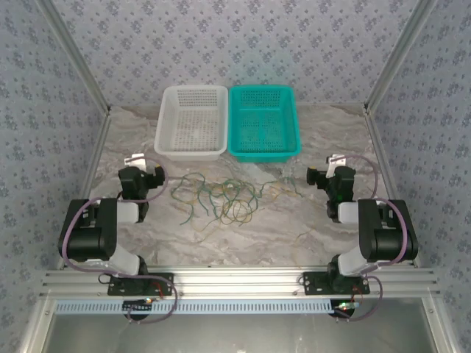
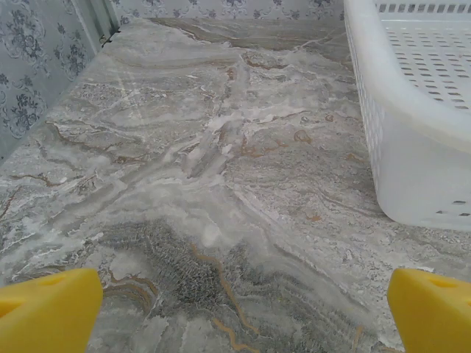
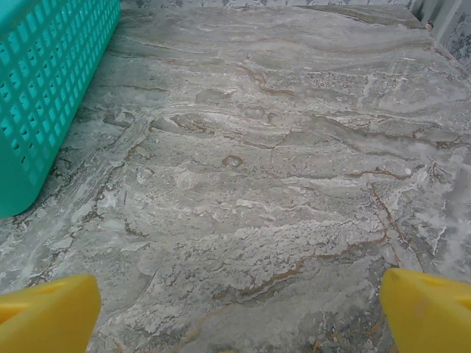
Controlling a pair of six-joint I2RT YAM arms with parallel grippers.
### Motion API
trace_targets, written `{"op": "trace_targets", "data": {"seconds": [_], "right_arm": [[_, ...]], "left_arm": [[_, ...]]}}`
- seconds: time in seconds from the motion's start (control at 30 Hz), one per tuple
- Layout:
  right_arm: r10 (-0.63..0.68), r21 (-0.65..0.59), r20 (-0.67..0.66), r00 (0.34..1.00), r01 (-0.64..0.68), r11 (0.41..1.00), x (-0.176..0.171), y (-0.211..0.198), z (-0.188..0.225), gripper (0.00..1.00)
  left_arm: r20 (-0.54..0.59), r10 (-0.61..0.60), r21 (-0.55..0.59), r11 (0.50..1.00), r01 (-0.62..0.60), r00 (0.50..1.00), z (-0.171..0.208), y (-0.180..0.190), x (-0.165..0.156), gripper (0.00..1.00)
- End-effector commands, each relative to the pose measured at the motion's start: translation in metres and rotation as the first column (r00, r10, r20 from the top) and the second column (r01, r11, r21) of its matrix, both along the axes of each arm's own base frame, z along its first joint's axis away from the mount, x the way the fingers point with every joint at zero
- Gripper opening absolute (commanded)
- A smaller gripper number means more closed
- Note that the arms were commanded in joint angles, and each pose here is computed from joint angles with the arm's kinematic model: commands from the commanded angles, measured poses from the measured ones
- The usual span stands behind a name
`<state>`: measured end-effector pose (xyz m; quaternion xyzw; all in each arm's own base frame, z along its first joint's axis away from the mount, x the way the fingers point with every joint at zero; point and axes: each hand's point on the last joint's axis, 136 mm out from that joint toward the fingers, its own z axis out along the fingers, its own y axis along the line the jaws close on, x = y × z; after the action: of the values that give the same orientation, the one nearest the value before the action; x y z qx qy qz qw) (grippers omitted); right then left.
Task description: Untangle the cables
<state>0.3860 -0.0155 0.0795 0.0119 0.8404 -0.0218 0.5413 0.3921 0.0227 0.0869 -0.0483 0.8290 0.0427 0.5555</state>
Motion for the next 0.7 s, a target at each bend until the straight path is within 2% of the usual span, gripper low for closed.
{"op": "trace_targets", "data": {"seconds": [0.0, 0.67], "right_arm": [[0.002, -0.004, 0.006, 1.000, -0.002, 1.000, 0.0058, -0.0014, 0.0033, 1.00], [0.002, -0.002, 0.008, 1.000, -0.002, 1.000, 0.0054, -0.0014, 0.0035, 1.00]], "left_arm": [[0.006, -0.014, -0.008, 1.000, 0.014, 1.000, 0.0031, -0.0035, 0.0044, 0.99], [0.003, -0.016, -0.012, 1.000, 0.016, 1.000, 0.0020, -0.0031, 0.0043, 0.99]]}}
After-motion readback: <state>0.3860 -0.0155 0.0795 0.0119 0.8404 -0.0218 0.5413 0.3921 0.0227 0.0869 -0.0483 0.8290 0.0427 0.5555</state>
